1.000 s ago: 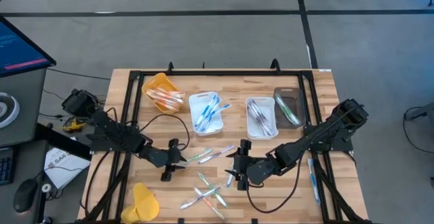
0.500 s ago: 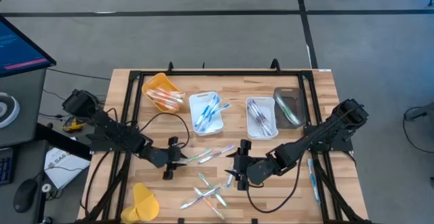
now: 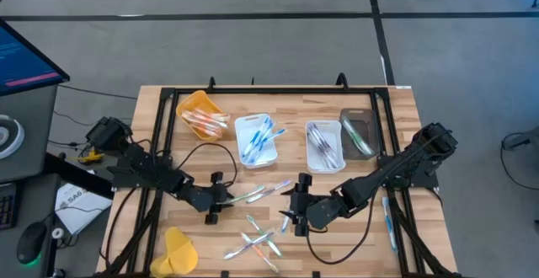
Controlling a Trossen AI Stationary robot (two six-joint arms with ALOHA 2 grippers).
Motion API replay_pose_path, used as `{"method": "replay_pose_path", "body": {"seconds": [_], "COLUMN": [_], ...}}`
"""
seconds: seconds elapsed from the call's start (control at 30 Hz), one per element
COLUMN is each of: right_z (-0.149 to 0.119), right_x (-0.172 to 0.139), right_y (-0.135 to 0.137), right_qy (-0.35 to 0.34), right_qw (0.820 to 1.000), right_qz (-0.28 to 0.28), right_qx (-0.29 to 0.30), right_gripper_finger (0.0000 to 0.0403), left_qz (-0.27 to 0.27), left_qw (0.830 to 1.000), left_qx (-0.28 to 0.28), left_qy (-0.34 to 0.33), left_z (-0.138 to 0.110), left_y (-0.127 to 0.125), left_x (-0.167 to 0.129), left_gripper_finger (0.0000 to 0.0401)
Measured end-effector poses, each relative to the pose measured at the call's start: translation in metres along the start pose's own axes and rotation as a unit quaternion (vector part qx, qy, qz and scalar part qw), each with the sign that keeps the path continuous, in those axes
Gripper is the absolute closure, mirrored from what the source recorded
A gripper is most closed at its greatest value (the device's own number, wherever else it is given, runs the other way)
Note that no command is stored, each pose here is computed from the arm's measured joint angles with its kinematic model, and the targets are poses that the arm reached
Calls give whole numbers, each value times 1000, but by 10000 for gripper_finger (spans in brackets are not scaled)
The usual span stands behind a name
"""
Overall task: Pick & Place Toothbrushes
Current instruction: Put the top green toothbrush into the black bin
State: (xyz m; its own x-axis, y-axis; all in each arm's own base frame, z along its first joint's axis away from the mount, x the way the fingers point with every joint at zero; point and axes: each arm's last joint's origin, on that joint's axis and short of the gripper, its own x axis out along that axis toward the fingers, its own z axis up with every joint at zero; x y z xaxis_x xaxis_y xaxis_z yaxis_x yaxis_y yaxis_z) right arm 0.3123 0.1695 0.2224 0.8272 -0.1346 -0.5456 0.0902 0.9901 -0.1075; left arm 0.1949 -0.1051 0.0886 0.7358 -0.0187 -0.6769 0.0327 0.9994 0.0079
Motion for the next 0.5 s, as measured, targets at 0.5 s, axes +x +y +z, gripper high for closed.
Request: {"method": "replay_pose_path", "body": {"seconds": [0.5], "right_z": [0], "right_x": [0], "right_y": [0], "right_qy": [0], "right_qw": [1000], "right_qz": [1], "right_qx": [9], "right_gripper_finger": [158], "left_qz": [22], "left_qw": [999], "left_qx": [-23], "left_qy": [-3], "left_z": [-1], "left_y": [2], "left_x": [-1], "left_gripper_finger": [378]}}
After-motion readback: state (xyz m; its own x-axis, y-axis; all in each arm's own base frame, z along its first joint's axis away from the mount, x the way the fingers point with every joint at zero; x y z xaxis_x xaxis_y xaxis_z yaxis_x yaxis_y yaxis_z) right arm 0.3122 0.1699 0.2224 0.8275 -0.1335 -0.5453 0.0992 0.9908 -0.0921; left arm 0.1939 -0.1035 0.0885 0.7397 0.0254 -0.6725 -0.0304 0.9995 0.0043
